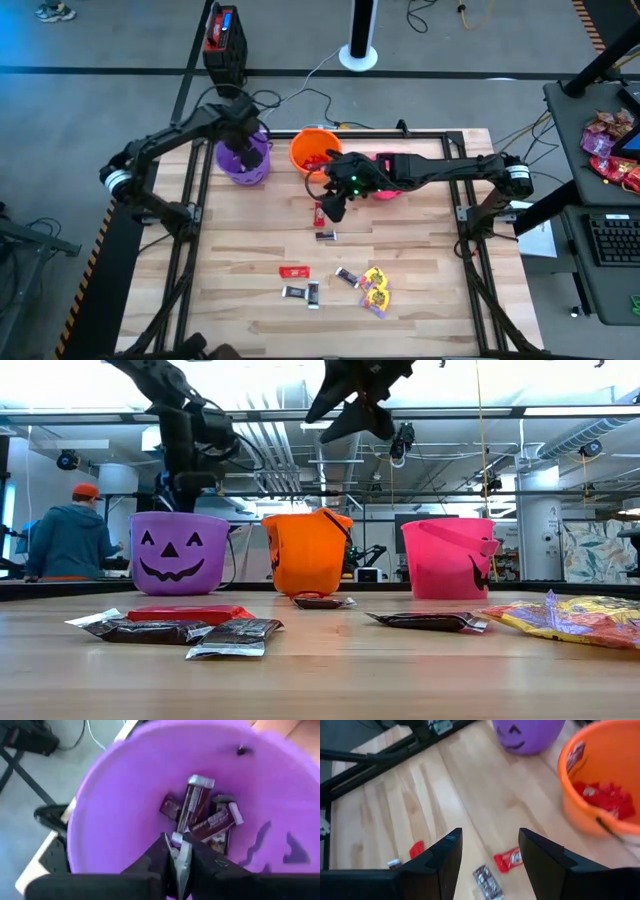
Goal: Sort candy by brand, put in halloween buckets
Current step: Put the black candy into the violet bucket, then put the yellow candy into the pink bucket
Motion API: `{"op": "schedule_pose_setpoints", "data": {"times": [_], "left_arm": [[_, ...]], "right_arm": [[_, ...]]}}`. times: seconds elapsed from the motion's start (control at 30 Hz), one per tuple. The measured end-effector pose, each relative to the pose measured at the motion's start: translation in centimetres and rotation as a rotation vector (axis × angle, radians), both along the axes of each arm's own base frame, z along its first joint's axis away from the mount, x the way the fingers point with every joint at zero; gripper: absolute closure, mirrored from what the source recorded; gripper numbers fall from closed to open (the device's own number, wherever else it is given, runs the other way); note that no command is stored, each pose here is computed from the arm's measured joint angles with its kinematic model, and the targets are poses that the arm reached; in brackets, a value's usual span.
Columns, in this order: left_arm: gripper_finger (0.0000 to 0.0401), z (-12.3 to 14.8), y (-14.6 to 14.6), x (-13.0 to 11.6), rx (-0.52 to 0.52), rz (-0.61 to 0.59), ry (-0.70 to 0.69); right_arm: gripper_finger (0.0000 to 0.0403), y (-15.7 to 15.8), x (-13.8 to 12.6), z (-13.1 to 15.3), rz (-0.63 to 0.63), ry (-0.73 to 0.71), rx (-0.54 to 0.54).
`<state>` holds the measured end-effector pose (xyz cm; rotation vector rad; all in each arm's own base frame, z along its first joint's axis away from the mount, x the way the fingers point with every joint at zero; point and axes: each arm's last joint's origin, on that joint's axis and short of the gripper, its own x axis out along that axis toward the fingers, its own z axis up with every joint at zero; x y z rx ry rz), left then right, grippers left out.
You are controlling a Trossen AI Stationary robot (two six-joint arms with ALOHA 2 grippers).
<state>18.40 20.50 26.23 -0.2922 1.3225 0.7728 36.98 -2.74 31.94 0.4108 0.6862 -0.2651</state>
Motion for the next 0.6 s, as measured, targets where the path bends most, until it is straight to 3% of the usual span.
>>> {"op": "schedule_pose_setpoints", "data": {"times": [0.2,0.4,0.5,0.6], "left_arm": [[0.0323,0.9,0.3,0.2,0.041,-0.005,-0.036],[0.0268,2.3,0.3,0.3,0.080,-0.003,-0.074],[0.0248,3.5,-0.1,0.1,0.107,0.014,-0.117],[0.0239,4.7,-1.0,-0.3,0.127,0.016,-0.183]], "right_arm": [[0.0216,0.2,-0.7,-0.6,-0.020,0.086,0.113],[0.0216,1.2,-1.7,-1.2,-0.012,0.211,0.364],[0.0216,3.1,-2.5,-1.7,0.012,0.339,0.512],[0.0216,6.0,-3.6,-2.5,0.029,0.478,0.540]]}}
